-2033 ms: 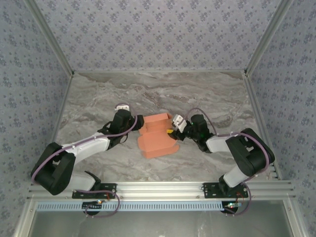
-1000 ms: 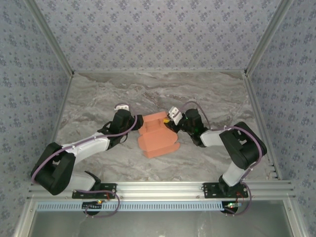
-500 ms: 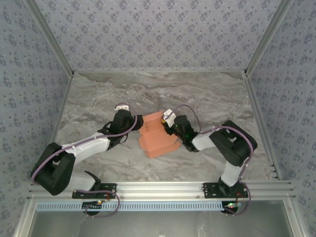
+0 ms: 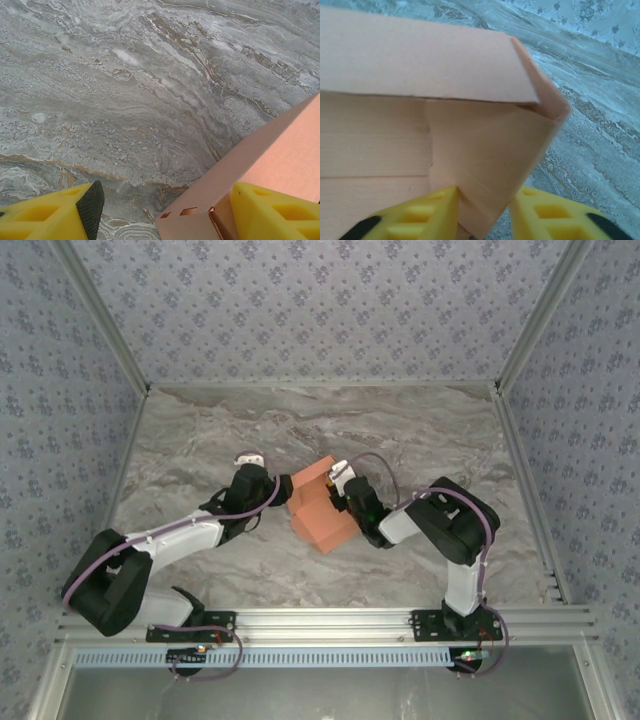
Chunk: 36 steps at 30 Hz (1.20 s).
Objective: Fold the paper box
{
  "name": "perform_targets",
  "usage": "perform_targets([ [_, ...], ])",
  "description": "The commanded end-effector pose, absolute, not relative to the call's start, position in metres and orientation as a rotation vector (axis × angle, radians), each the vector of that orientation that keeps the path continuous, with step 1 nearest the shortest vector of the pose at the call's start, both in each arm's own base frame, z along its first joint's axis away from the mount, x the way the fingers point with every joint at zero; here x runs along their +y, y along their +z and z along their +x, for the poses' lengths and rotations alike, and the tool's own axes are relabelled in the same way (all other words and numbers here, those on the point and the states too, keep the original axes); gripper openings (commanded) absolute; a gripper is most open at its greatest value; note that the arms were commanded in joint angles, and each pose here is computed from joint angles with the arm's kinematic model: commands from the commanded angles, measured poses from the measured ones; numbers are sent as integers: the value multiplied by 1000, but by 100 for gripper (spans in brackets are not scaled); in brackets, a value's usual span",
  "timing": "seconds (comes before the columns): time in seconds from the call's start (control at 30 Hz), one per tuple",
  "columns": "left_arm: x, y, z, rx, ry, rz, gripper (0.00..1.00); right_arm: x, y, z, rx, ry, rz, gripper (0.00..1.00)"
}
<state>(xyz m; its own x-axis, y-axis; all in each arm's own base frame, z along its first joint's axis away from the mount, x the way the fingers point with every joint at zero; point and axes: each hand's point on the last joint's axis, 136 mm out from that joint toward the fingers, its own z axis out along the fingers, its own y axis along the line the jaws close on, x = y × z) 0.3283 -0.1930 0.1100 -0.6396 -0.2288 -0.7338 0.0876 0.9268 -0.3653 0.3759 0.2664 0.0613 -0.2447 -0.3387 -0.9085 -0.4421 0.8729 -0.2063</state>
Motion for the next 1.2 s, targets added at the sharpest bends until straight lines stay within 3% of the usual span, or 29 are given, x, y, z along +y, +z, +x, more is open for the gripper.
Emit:
perform_targets([
  [0.0,-185,78,308,2332,-405,-56,69,275,78,379,1801,161,-582,46],
  [0.33,-188,80,308,2330,-392,17,67,269,85,386,1829,143,-614,44],
  [0.5,-194,78,307,2340,-407,75,66,265,84,390,1879,151,-627,57],
  [0.63,-197,78,307,2348,-406,120,66,279,85,395,1931,212,-716,59],
  [0.73,-198,78,309,2347,-395,139,66,290,78,393,1959,237,-792,51],
  [0.77,-198,78,309,2347,-392,144,66,292,77,392,1954,250,-803,41],
  [0.87,-198,78,311,2342,-380,149,66,295,73,388,1949,289,-807,26],
  [1.17,-201,83,314,2333,-407,161,66,291,60,375,1938,226,-739,24],
])
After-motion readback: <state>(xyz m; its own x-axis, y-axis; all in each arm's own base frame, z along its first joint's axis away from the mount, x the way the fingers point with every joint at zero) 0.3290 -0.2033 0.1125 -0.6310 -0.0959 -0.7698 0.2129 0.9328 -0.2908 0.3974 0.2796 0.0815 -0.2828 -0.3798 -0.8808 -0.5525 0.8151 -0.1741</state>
